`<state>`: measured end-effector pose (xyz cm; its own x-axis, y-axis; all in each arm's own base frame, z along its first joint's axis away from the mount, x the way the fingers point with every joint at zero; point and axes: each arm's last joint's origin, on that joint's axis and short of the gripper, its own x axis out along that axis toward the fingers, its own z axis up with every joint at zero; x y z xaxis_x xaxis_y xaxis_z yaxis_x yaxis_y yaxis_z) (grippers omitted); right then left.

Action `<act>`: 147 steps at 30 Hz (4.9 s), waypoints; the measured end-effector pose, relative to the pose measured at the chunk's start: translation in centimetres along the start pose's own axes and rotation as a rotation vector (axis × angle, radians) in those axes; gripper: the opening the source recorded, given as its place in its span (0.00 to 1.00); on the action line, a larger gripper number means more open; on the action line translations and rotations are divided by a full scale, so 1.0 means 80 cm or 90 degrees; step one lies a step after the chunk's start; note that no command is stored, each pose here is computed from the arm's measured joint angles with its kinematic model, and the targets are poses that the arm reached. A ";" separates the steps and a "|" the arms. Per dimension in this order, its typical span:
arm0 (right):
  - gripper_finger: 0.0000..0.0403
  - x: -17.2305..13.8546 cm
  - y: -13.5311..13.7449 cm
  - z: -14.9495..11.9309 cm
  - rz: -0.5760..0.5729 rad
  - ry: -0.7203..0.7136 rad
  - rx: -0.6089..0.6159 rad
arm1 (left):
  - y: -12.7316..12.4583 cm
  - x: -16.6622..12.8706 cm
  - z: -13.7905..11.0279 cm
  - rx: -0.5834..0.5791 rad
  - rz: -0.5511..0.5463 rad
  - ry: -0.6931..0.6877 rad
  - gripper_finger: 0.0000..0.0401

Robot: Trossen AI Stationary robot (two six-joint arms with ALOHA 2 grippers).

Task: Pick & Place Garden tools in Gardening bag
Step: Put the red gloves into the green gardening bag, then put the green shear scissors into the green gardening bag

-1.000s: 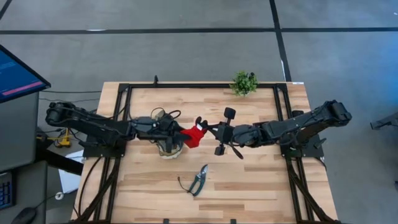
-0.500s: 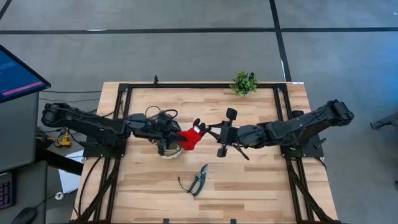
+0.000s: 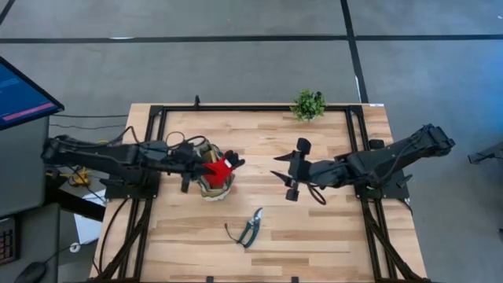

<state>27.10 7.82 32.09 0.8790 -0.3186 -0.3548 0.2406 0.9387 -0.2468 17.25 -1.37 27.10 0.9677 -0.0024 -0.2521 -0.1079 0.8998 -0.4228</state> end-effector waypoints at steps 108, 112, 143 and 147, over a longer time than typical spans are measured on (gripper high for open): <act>0.26 0.140 0.165 -0.136 0.438 0.190 -0.027 | -0.095 0.001 -0.060 0.187 -0.047 0.116 0.00; 0.26 0.154 0.176 -0.144 0.437 0.196 -0.026 | -0.096 0.001 -0.059 0.185 -0.049 0.112 0.00; 0.18 0.158 0.196 -0.155 0.500 0.284 0.039 | -0.097 0.001 -0.058 0.180 -0.054 0.105 0.00; 0.03 0.158 0.196 -0.156 0.505 0.292 0.043 | -0.097 0.001 -0.058 0.179 -0.054 0.105 0.00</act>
<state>36.80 16.87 12.46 0.5504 0.4152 -0.7244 -0.3274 0.9054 0.2702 17.13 -10.39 26.35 0.9184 -0.1326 -0.3728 0.0613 0.9785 -0.1971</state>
